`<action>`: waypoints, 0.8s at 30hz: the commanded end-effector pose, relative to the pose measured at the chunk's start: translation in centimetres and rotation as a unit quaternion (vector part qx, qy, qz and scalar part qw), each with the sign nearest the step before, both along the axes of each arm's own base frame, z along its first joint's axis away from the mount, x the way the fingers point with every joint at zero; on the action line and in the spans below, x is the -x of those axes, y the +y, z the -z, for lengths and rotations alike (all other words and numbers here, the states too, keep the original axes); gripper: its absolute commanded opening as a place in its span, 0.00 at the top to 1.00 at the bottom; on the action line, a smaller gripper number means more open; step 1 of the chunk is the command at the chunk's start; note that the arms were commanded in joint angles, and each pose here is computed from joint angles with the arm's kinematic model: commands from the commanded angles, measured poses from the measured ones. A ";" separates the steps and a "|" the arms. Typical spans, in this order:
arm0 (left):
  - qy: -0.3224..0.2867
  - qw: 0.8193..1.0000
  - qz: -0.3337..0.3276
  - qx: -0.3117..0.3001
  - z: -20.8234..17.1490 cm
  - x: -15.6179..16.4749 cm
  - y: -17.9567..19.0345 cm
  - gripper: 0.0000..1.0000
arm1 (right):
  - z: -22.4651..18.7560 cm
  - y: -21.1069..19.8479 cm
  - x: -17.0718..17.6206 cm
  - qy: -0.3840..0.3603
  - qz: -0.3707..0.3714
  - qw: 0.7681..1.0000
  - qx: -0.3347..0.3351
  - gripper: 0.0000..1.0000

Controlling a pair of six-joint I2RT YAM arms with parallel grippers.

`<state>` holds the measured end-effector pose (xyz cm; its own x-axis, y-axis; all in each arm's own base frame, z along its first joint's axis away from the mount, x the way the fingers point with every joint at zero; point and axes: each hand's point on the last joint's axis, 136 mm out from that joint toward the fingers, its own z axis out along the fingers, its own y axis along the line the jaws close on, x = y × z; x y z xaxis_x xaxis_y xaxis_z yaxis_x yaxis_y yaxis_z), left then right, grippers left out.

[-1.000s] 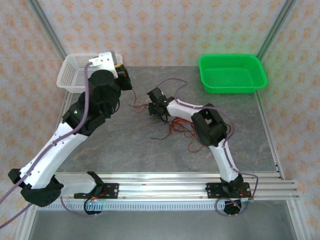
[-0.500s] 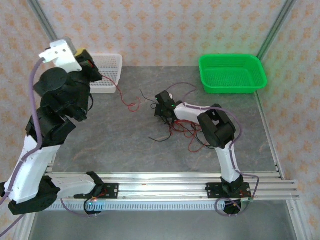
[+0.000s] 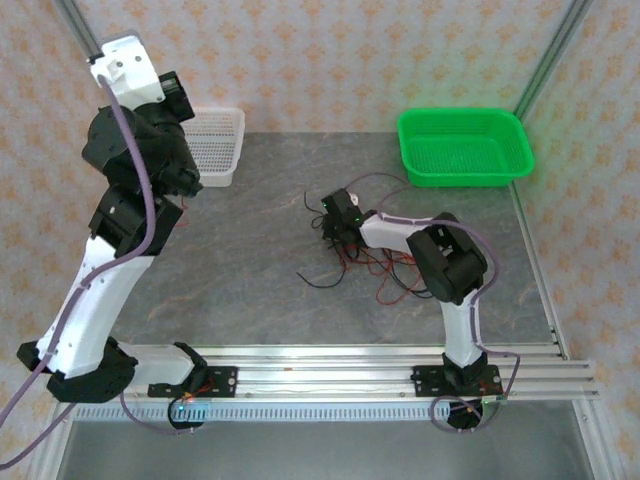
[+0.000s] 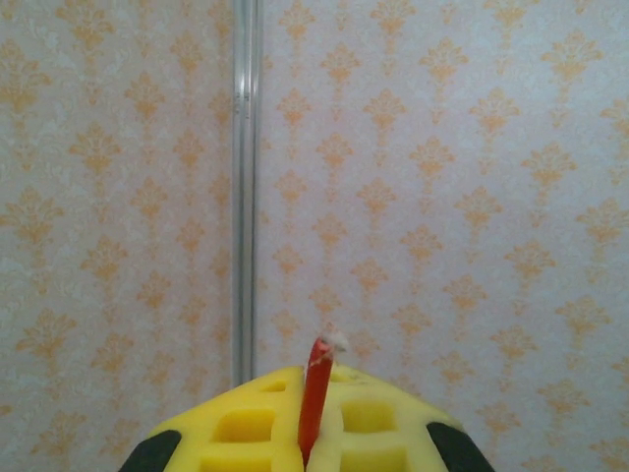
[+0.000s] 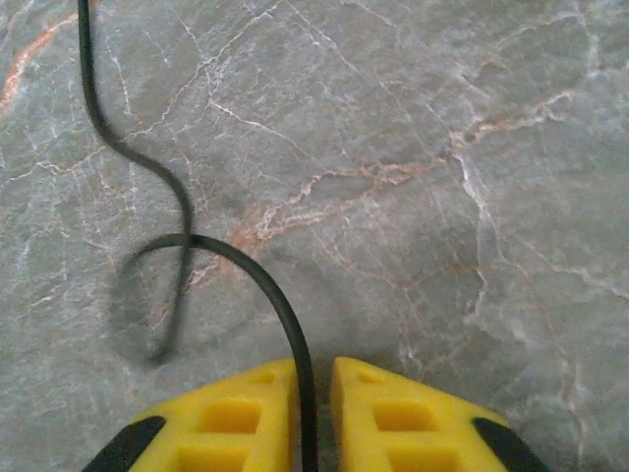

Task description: Untangle the cables

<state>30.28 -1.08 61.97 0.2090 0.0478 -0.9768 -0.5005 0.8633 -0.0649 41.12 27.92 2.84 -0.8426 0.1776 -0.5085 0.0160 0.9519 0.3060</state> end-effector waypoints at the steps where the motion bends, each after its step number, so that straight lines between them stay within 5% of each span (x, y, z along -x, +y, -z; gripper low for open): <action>1: -0.024 1.000 0.002 -0.010 -1.8 -0.7 0.5 1.00 | -0.4 -2.4 1.7 0.019 0.010 0.999 0.033 0.63; 8: -0.010 1.000 0.003 -0.025 -1.5 -7.2 1.8 1.00 | -5.8 -2.1 3.3 -0.015 -0.020 1.000 0.010 0.21; 12: -0.008 1.000 -0.003 -0.030 -1.5 -10.9 3.2 1.00 | -8.5 -3.0 4.9 -0.035 -0.027 0.999 -0.002 0.07; 24: -0.034 0.999 0.009 0.005 2.1 -19.7 9.9 1.00 | -14.0 -7.9 10.2 -0.084 -0.005 0.996 -0.024 0.00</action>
